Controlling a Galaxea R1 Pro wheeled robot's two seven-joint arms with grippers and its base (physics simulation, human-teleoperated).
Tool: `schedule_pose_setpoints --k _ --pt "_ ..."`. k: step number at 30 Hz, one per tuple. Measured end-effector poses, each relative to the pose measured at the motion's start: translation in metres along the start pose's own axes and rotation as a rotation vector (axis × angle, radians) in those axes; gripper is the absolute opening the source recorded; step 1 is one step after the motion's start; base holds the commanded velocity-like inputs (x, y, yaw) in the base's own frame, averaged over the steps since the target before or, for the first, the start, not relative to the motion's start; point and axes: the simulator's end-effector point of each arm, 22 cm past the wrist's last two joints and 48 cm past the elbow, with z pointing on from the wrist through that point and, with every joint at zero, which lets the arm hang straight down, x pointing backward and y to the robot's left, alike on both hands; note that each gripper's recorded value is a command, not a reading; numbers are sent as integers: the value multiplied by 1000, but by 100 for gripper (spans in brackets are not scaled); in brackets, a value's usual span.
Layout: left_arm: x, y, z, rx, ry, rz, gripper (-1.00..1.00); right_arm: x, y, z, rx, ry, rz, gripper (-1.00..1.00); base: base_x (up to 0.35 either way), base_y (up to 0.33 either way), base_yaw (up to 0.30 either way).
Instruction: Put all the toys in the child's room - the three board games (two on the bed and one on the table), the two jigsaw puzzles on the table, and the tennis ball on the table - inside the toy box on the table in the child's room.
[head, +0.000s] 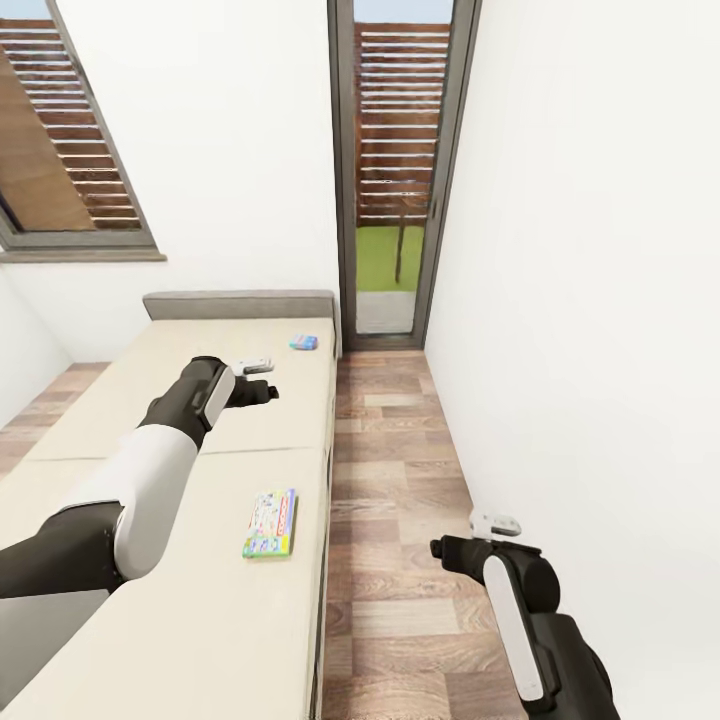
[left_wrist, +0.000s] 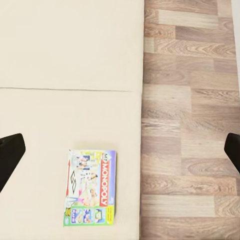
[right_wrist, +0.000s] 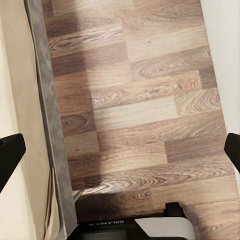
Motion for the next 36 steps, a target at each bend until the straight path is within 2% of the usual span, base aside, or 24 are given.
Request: schedule_pose_setpoints --k 36 --pt "28 2 35 -4 58 2 100 21 -2 21 3 60 4 100 0 0 0"
